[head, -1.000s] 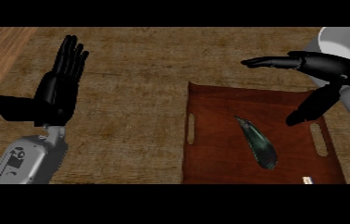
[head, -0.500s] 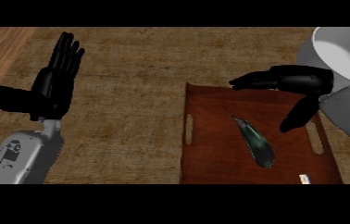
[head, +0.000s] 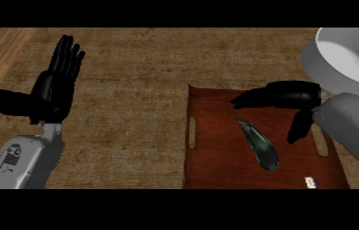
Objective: Pick the eggplant from the tray and place it in the pot
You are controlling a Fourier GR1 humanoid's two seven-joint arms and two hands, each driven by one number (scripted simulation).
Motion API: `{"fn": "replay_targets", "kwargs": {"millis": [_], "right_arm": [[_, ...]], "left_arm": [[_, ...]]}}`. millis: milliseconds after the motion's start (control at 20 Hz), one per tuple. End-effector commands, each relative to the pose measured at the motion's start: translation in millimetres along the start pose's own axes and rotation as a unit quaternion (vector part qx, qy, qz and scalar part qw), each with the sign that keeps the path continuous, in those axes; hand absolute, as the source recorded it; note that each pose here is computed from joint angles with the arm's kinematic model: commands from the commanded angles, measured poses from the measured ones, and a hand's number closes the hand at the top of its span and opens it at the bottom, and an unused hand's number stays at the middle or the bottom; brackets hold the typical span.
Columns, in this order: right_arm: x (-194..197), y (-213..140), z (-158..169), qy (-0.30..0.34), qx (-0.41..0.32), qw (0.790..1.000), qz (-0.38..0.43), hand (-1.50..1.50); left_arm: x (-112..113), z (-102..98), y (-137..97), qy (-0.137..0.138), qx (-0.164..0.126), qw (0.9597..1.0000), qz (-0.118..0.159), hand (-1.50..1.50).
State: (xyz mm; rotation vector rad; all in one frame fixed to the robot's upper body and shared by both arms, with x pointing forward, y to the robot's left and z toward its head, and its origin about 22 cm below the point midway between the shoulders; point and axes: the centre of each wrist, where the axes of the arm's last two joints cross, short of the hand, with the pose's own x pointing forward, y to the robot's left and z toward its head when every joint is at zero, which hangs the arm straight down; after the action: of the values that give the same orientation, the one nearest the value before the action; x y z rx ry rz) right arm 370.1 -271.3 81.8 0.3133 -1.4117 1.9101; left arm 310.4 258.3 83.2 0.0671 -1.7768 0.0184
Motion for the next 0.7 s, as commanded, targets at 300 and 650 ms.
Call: {"fn": "replay_targets", "kwargs": {"millis": [300, 650], "right_arm": [[-13.3, 5.8, -12.8, -0.102, 0.041, 0.993, -0.049, -1.50], [-30.7, 22.3, -30.1, -0.052, 0.050, 0.997, -0.021, -1.50]], "left_arm": [[6.0, -6.5, -2.1, 0.001, 0.015, 0.9999, 0.000, 0.00], [-5.1, 8.4, 7.1, 0.008, 0.013, 0.9999, -0.004, 0.00]]}}
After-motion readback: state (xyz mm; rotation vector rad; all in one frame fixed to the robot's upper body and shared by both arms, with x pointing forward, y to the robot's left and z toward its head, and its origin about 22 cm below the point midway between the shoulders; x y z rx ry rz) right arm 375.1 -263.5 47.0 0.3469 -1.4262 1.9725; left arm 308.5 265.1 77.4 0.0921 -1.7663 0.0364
